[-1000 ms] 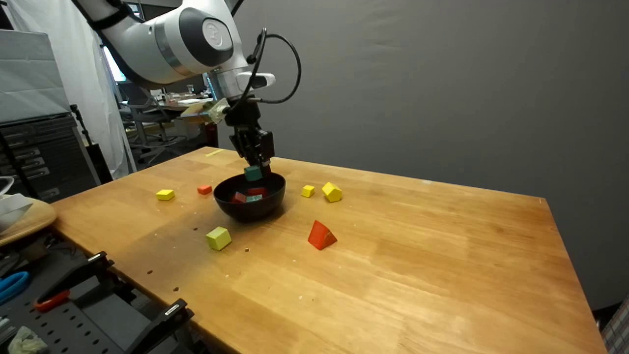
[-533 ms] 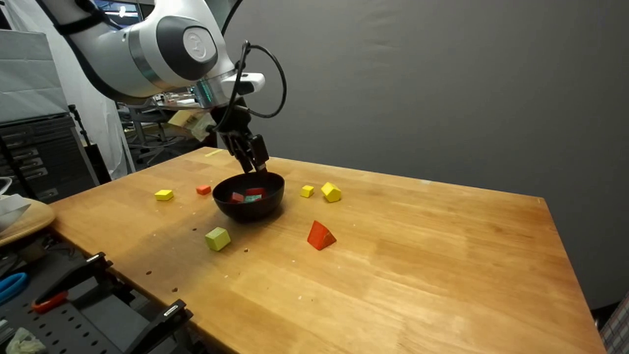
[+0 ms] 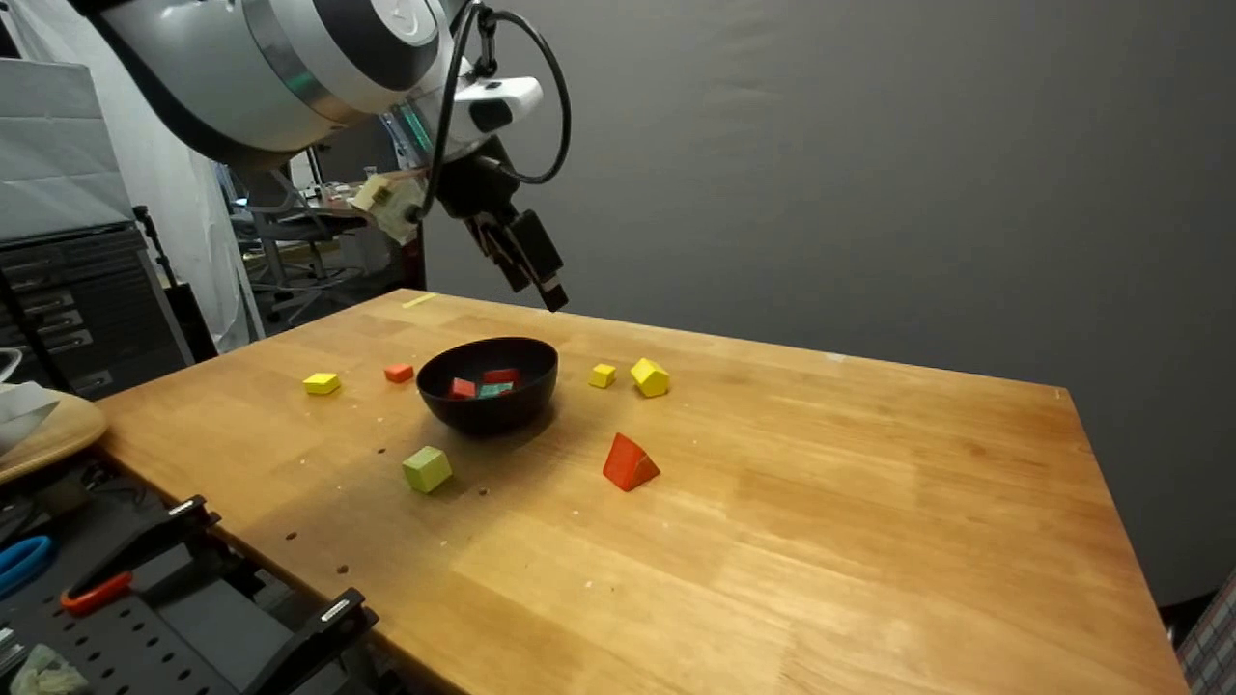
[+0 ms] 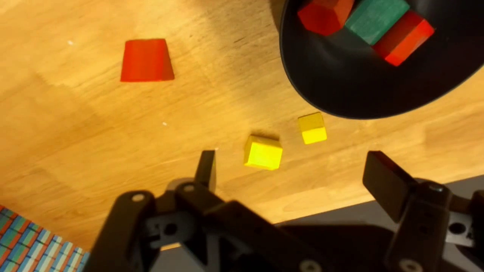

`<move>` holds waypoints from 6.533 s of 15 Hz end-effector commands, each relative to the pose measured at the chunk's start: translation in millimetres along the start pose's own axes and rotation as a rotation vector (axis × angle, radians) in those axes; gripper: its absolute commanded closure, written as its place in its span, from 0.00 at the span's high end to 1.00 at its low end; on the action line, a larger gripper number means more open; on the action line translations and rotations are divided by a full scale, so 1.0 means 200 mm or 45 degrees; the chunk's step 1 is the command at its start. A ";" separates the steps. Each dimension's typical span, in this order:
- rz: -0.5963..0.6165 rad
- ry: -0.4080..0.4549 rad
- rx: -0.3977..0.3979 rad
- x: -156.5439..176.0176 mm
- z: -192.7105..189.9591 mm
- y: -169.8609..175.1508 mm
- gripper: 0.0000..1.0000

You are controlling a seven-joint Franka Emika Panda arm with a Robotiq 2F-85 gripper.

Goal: Pick up all the cubes and put them in the black bowl

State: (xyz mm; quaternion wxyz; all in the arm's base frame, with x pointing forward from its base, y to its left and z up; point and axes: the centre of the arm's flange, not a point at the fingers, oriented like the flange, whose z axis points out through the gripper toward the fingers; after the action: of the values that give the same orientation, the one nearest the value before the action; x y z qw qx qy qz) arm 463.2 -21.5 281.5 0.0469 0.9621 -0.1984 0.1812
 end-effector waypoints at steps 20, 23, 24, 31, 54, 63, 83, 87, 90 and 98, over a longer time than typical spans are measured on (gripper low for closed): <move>0.259 -0.133 0.019 0.61 0.84 0.05 1.00; 0.335 -0.170 0.070 0.62 0.94 0.06 0.84; 0.355 -0.174 0.082 0.63 0.96 0.06 0.74; 0.445 -0.198 0.095 0.67 0.93 0.11 0.21; -0.404 0.066 0.388 -0.07 0.02 -0.41 1.00; -0.829 -0.140 0.592 -0.21 -0.15 -0.97 1.00; -0.969 -0.165 0.141 -0.45 0.06 -1.02 1.00; -0.916 -0.284 0.160 -0.45 0.13 -0.93 1.00; -0.883 -0.331 0.165 -0.46 0.24 -0.98 1.00; -0.917 -0.404 0.120 -0.44 0.38 -1.27 1.00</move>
State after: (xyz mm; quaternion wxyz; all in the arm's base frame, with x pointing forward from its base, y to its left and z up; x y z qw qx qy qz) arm 491.0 210.9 178.5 0.0262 0.9867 0.1588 0.0226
